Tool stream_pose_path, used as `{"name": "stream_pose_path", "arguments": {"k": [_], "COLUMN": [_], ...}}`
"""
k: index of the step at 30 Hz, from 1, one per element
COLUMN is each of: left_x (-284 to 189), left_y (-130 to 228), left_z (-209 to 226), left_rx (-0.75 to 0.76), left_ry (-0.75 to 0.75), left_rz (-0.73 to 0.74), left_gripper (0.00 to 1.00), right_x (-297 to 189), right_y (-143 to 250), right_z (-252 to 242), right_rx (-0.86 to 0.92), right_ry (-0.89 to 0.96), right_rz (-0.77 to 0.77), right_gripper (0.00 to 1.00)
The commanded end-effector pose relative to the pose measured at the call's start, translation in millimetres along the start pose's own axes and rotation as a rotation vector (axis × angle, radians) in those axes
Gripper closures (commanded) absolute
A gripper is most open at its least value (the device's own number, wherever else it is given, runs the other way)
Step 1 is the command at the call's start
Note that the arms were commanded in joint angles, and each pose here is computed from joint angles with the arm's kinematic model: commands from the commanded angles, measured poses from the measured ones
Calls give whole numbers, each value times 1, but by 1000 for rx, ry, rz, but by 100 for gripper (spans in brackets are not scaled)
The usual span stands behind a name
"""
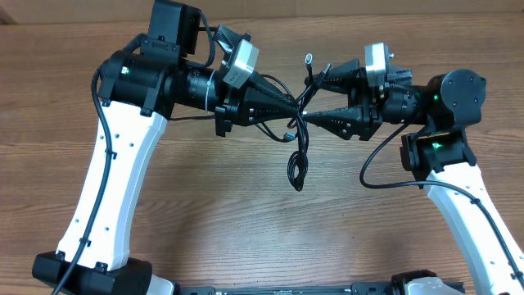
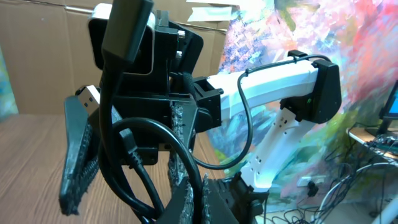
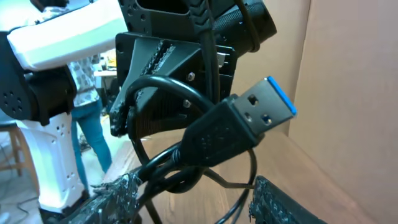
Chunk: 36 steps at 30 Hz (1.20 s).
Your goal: Untangle cables
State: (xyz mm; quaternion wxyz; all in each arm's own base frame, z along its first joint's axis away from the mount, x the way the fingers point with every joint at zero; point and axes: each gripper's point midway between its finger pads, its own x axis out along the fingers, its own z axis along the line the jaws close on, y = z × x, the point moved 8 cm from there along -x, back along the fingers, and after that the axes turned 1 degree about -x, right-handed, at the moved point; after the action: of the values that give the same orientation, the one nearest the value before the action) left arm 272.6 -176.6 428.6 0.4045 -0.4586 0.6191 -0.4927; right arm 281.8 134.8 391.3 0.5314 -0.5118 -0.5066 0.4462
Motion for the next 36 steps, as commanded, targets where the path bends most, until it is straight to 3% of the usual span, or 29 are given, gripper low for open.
{"name": "stream_pose_path", "arguments": {"k": [1,11,26,29,36], "left_x": [2,2,6,6,7], "left_y": [-8,-8,-4,-4,-5], "left_z": [-6,-6,-3,-3,-2], "left_rx": [24,22,24,24,38], "left_ry": [55,56,20,21,20], "left_rz": [-48,-47,4,3,3], "left_gripper": [96,96,96,96,96], "right_x": [0,-1,1,1,1], "right_y": [-5,-1,-16,-16,-16], "right_z": [-6,-19,-1,1,1], "right_rx": [-60,159,230,230,230], "right_ry": [42,157,9,-7,-7], "right_rz": [-13,-32,-44,-35,-35], "right_gripper": [44,53,54,61,93]}}
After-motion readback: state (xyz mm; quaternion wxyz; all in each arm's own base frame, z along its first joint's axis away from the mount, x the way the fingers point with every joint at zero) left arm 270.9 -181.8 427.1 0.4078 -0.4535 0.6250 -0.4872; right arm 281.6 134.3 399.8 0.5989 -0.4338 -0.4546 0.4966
